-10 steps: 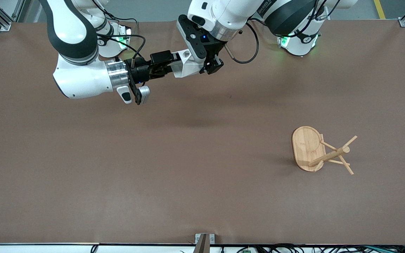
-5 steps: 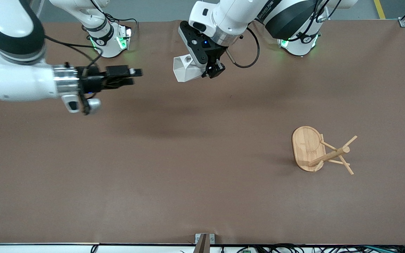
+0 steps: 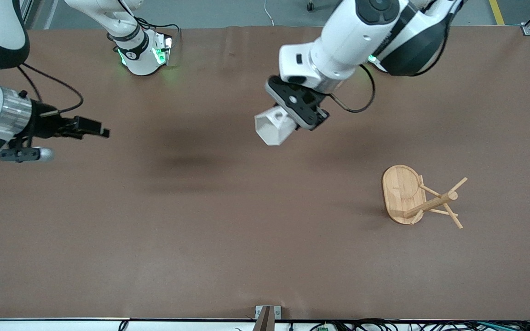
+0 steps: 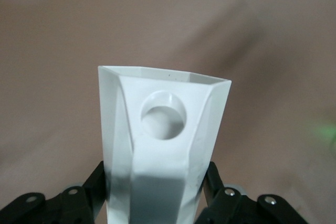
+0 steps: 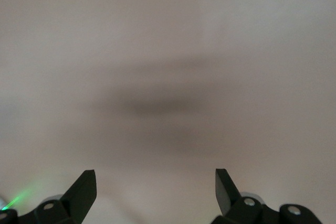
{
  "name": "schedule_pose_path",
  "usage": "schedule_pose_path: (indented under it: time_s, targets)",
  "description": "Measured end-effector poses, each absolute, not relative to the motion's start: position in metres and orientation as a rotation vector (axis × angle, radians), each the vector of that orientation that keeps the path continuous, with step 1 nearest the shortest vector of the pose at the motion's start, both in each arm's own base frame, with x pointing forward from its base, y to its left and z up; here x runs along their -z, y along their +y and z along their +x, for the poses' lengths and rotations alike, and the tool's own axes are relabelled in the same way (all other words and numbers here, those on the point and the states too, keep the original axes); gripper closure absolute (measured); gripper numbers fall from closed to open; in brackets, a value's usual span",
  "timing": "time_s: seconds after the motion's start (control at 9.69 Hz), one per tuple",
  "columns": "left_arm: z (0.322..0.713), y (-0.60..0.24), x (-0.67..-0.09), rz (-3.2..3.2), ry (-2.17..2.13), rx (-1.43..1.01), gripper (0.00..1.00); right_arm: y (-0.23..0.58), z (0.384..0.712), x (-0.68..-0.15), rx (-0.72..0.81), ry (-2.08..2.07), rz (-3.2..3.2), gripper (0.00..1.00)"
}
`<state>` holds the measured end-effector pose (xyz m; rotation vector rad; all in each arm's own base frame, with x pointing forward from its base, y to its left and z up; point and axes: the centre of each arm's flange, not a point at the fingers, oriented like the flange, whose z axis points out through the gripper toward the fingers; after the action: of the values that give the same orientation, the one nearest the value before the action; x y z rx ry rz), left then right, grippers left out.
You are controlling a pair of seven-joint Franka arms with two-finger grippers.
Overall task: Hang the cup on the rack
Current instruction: 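Carry the cup with the left gripper over the wooden rack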
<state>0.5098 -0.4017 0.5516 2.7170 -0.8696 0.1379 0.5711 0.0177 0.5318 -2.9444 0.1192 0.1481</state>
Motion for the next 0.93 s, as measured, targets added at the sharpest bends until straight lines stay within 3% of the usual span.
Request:
schedule_pose_path:
  time_s: [0.21,0.62,0.93]
  targets:
    - [0.532,-0.378,-0.539,2.797,-0.655,-0.108,0.24,-0.012,0.582,-0.563,0.028,0.131,-3.094,0.00]
    - [0.570,-0.300,-0.474,2.900,-0.495,0.023,0.24,-0.042,0.549,-0.644,0.001,0.205,-3.123,0.00]
    - [0.594,-0.219,-0.433,2.924,-0.655,0.064,0.24,-0.062,0.519,-0.697,-0.004,0.265,-3.117,0.00]
